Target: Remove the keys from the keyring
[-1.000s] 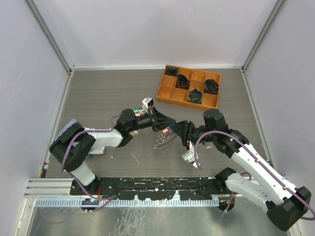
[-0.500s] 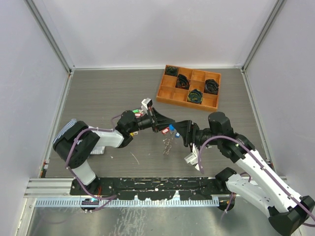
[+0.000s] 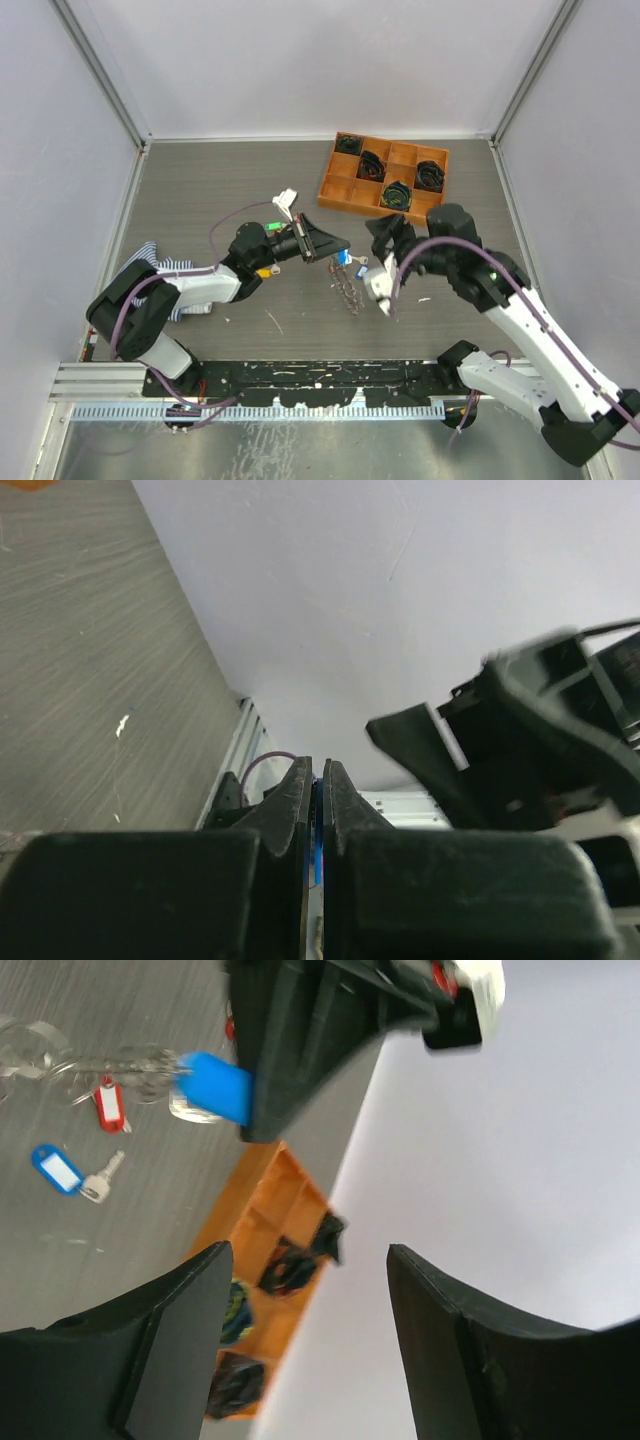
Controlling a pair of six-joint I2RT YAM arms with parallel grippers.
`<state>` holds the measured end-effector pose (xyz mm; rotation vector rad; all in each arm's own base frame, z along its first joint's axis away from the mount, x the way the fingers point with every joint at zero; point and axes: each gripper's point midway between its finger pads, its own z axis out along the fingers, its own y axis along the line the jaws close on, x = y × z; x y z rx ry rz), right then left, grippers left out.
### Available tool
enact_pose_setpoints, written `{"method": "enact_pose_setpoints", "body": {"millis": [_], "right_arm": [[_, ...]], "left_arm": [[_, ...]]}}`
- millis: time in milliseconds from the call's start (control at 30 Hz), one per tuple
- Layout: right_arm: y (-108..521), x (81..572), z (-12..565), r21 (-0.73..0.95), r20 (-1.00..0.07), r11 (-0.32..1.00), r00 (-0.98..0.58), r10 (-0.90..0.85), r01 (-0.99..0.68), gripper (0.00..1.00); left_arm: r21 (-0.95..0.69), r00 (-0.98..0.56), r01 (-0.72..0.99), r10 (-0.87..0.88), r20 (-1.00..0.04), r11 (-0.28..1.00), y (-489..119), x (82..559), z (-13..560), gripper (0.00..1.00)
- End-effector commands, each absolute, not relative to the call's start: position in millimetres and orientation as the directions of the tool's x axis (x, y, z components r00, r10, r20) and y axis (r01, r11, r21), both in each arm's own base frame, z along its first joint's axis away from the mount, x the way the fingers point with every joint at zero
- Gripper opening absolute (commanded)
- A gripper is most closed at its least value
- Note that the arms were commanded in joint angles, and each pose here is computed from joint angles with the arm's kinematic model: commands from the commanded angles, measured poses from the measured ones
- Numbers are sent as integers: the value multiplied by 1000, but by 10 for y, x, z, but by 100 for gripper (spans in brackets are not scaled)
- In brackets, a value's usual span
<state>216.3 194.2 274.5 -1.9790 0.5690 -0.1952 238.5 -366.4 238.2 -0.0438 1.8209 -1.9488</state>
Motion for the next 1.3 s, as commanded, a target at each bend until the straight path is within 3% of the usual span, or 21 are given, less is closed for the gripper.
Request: {"method": "enact_pose_setpoints", "body": {"millis": [0,233,467,800,1267], "right_arm": [[1882,2436,2908,-703,-501,-35,530,-684,-710,68],[1904,2432,2847,-192,-802,190,42,-596,-963,68],[1967,2217,2787,257,-808,141,-293,-512,-956,64],[2309,2203,3075,326,-900,112,-344,-268,-939,65],[2343,2274,3018,360,-900,177,-391,-194,-916,61]], "left_arm": [[-838,-762,545,-402,-507,24,-3580,2402,2711,0],[-751,-664,657,-425,-615,59,-3543,2419,2845,0],[-699,-605,713,-456,-653,55,-3528,2446,3029,0],[-666,-562,744,-491,-666,52,-3516,2483,3266,0],[-666,-562,745,-502,-657,39,-3492,2450,3493,0]]}}
